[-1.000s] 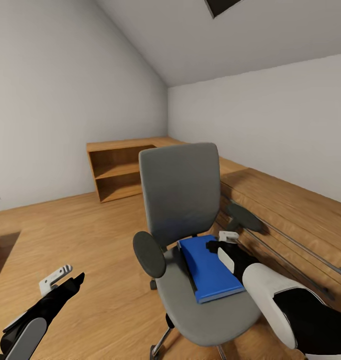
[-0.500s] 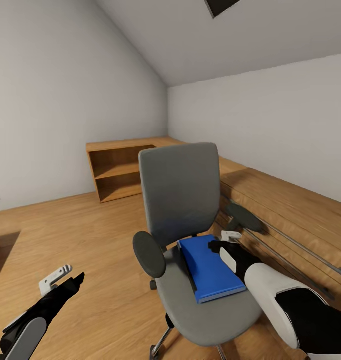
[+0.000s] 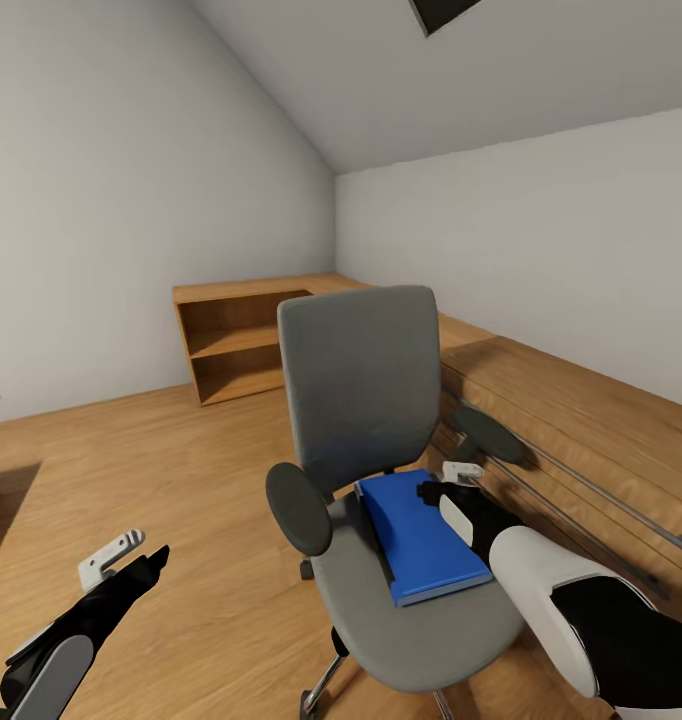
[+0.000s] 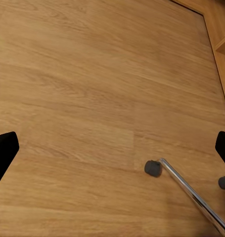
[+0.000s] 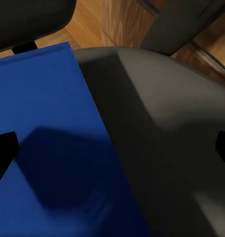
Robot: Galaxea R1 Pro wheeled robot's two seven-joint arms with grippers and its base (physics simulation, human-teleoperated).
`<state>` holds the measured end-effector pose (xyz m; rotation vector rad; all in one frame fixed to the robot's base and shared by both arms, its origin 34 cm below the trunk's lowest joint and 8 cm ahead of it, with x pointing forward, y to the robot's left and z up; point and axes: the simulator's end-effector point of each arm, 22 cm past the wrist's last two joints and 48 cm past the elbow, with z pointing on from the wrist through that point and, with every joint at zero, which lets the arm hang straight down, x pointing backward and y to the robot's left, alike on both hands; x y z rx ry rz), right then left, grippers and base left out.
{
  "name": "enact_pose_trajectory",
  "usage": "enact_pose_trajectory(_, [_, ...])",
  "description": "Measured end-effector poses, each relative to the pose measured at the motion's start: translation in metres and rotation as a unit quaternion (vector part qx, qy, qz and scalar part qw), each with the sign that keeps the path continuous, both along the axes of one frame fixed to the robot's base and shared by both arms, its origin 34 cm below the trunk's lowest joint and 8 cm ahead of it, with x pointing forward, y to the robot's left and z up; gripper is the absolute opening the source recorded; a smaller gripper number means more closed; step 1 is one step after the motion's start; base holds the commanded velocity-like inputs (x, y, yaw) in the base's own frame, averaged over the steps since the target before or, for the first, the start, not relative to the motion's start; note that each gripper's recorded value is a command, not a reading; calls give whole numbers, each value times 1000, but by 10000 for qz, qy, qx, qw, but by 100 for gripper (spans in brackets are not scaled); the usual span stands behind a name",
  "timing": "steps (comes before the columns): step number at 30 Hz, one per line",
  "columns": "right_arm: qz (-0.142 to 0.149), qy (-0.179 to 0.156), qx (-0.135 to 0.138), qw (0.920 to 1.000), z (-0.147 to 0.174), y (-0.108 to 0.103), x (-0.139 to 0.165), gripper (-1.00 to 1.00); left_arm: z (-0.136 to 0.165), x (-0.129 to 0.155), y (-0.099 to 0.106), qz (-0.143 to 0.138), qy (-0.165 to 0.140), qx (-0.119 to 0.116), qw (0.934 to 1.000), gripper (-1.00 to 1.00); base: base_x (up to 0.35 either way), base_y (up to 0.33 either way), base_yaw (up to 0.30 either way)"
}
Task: In the bedroom, organize the workspace by keeping the computer under the desk, ensuring the monitor is on the desk, placing the keyboard on the desk next to the monitor, placing the mouse on the desk next to the keyboard, moving the folder from the swivel chair onto the desk next to the mouse, stacking the notebook on top of the folder with the pen on top of the notebook, and positioning the swivel chair next to the desk.
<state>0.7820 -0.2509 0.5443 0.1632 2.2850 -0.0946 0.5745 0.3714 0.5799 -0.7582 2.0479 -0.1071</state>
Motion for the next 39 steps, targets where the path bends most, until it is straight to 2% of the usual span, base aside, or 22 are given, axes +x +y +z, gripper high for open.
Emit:
enact_pose_trajectory(32, [43,-127,24,9999,-1,6,4,100,-11,-2,0,0,-1,-4,10000,100,0,0,0])
enact_pose_trajectory(39, [53,-138,27,9999,0,7,5,100,-11,-2,0,0,3,-5,10000,100,-172,0,0])
